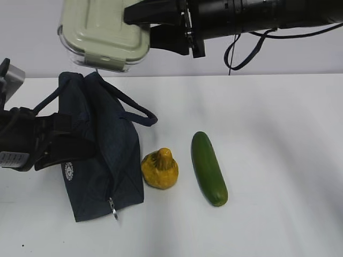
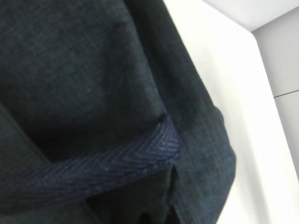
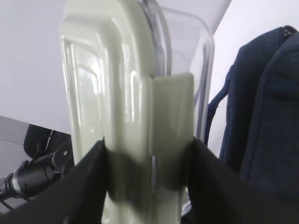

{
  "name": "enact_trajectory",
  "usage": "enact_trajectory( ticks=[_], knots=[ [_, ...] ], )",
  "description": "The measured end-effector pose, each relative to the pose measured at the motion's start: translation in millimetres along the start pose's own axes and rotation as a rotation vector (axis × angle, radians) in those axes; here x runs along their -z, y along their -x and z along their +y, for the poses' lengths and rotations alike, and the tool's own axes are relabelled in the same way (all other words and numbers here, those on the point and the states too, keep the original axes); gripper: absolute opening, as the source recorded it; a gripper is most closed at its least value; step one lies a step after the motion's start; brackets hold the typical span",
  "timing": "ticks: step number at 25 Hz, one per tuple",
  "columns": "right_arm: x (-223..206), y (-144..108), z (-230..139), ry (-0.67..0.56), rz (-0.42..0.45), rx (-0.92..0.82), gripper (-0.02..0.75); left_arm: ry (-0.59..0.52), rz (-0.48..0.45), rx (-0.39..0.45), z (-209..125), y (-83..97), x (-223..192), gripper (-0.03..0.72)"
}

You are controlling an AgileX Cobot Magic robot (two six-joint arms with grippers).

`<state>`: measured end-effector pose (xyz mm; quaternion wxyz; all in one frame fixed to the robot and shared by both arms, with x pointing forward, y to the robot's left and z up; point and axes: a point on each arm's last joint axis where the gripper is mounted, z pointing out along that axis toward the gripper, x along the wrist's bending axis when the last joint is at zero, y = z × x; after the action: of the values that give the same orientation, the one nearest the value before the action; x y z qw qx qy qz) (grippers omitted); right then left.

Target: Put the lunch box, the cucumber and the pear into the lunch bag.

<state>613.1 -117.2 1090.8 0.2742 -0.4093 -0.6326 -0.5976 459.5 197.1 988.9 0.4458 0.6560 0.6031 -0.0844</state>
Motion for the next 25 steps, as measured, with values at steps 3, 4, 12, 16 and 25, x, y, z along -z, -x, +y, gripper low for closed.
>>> enact_trajectory(
  ticks=[3,4,12,16,25],
  knots=[
    [-7.2,-2.0,-0.7,0.015,-0.006,-0.003,0.375,0.009,-0.002,-0.017,0.3,2.5,3.4,-0.015],
    [-8.2,-1.7,-0.3,0.023,-0.003,-0.009,0.375,0.019,-0.002,-0.031,0.7,4.6,6.3,-0.015],
    [-22.7,22.6,-1.4,0.069,0.030,-0.116,0.375,0.079,0.025,-0.144,2.1,14.7,24.8,-0.015],
    [-32.7,30.8,-5.9,0.063,0.041,-0.148,0.375,0.081,0.027,-0.149,2.1,14.8,25.3,-0.015],
    [-45.7,71.7,-15.9,0.062,-0.022,-0.228,0.375,0.071,0.036,-0.166,1.1,13.8,25.2,-0.015]
  ],
)
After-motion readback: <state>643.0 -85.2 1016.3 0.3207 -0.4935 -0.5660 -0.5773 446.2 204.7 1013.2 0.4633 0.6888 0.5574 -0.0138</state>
